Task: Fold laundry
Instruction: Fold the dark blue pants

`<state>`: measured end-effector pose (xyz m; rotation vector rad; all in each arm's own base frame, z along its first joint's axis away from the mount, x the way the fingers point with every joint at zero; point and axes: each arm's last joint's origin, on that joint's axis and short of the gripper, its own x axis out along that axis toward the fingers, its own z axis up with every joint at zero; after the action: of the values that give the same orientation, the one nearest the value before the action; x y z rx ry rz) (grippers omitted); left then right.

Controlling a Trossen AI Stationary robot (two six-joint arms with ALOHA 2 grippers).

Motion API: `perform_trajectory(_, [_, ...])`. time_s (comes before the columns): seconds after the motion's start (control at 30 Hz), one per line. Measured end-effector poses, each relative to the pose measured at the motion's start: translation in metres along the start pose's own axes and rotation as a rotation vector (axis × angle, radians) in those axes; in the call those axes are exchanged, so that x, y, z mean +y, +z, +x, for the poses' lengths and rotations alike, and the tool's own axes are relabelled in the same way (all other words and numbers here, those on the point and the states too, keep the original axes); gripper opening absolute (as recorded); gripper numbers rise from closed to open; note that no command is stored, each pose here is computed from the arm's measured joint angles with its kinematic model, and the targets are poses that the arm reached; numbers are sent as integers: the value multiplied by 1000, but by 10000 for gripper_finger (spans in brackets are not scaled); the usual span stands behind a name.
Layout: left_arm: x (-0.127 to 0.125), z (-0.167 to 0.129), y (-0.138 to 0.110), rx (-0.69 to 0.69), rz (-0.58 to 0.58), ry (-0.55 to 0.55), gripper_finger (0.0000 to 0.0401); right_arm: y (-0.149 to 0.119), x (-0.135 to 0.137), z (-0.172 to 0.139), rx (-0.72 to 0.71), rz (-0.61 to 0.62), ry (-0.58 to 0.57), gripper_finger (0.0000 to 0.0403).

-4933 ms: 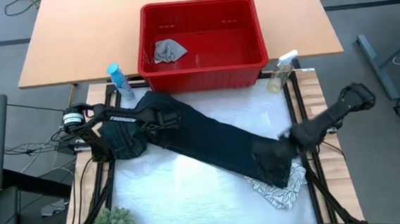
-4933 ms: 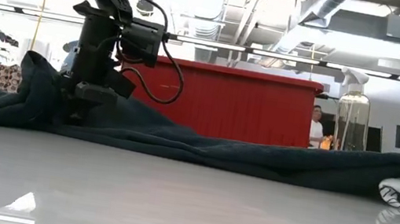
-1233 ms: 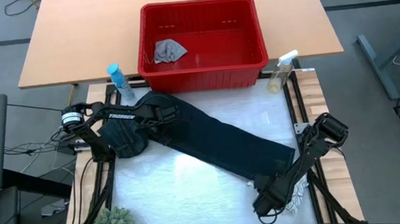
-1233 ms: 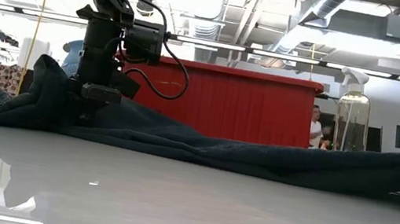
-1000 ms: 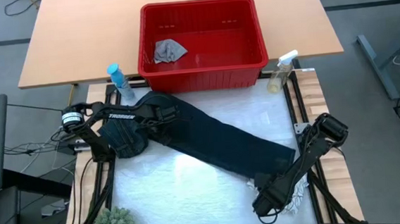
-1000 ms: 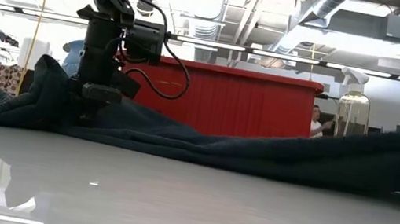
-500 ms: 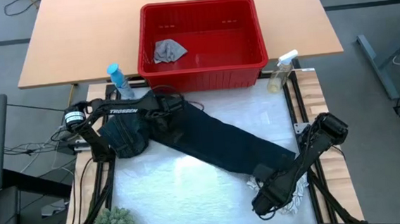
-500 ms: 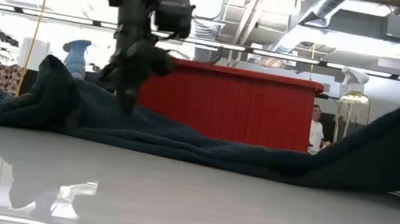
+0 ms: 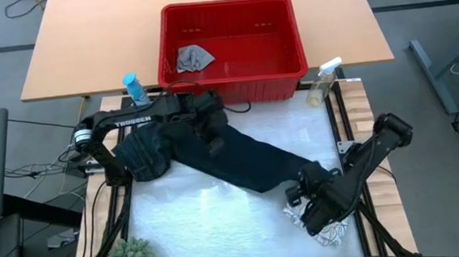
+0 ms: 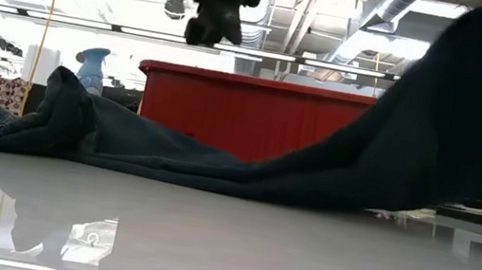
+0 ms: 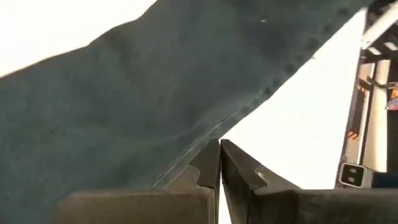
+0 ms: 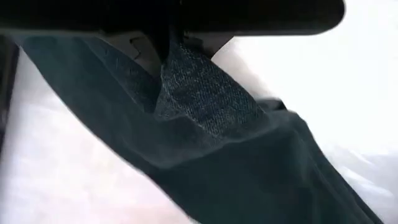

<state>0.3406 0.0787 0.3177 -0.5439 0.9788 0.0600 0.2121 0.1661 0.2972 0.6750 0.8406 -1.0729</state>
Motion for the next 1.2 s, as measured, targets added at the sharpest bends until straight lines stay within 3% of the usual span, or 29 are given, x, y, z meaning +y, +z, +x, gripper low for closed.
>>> perform_trajectory(0.17, [-14, -3, -5, 42, 55, 25, 0, 29, -7, -4, -23, -53, 37, 34])
perform_trajectory(0.4, [-5, 20, -31, 116, 135, 404, 0, 75, -22, -8, -162, -109, 76, 34])
perform_trajectory(0.5, [4, 33, -40, 122, 98, 466, 0, 93, -32, -11, -263, -102, 91, 34])
perform_trajectory(0.7, [19, 67, -60, 64, -16, 437, 0, 119, -51, -20, -437, -81, 101, 34])
perform_trajectory(0.83, [24, 87, -69, -6, -124, 351, 0, 132, -65, -26, -551, -32, 106, 34])
perform_trajectory(1.03, [22, 104, -78, -74, -282, 246, 0, 147, -76, -34, -702, -1, 103, 34])
perform_trajectory(1.2, [12, 112, -81, -166, -322, 201, 0, 161, -81, -50, -797, -22, 82, 34])
